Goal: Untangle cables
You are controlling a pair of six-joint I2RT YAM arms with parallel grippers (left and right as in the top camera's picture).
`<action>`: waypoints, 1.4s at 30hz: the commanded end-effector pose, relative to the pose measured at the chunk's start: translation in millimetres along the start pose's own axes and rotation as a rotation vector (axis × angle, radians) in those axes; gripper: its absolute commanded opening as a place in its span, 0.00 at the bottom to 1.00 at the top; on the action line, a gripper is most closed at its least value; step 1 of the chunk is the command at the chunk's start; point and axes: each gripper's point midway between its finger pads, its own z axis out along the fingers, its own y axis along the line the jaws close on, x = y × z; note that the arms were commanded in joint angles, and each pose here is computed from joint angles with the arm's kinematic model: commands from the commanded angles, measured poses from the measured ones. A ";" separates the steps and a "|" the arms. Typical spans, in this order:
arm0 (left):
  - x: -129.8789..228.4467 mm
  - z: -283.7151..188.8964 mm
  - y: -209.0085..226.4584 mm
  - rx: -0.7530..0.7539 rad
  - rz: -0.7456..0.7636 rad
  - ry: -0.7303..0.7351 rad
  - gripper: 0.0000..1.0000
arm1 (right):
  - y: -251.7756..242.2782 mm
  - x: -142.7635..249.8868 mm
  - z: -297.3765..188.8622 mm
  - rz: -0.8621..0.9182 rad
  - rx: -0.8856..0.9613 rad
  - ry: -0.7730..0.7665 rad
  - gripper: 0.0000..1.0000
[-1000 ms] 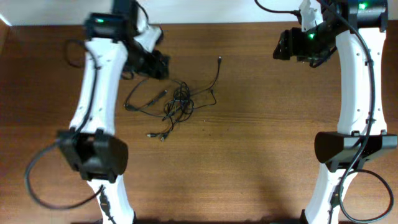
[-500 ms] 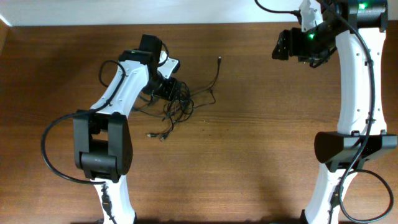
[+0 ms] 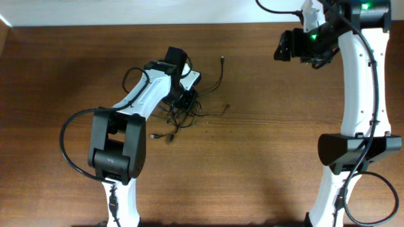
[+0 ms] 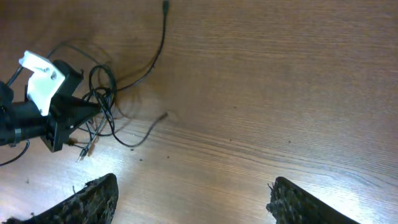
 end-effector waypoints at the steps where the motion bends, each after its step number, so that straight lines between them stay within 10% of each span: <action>1: -44.6 -64.3 -21.5 0.128 -0.037 -0.151 0.00 | 31.6 2.5 3.6 -0.005 -0.058 0.005 0.79; 5: -78.2 -182.5 -72.5 0.487 0.007 -0.351 0.00 | 83.6 -2.4 14.4 -0.064 -0.248 0.005 0.79; 12: -76.4 -240.7 -111.0 0.841 0.013 -0.390 0.00 | 127.8 -10.3 23.3 -0.109 -0.311 -0.036 0.79; 34: -75.0 -254.4 -104.4 0.918 -0.023 -0.400 0.00 | 101.8 -16.3 70.2 0.067 0.063 -0.077 0.71; 42: -69.9 -263.1 -127.1 1.018 -0.008 -0.365 0.00 | 139.9 -54.8 65.8 0.085 -0.115 -0.220 0.71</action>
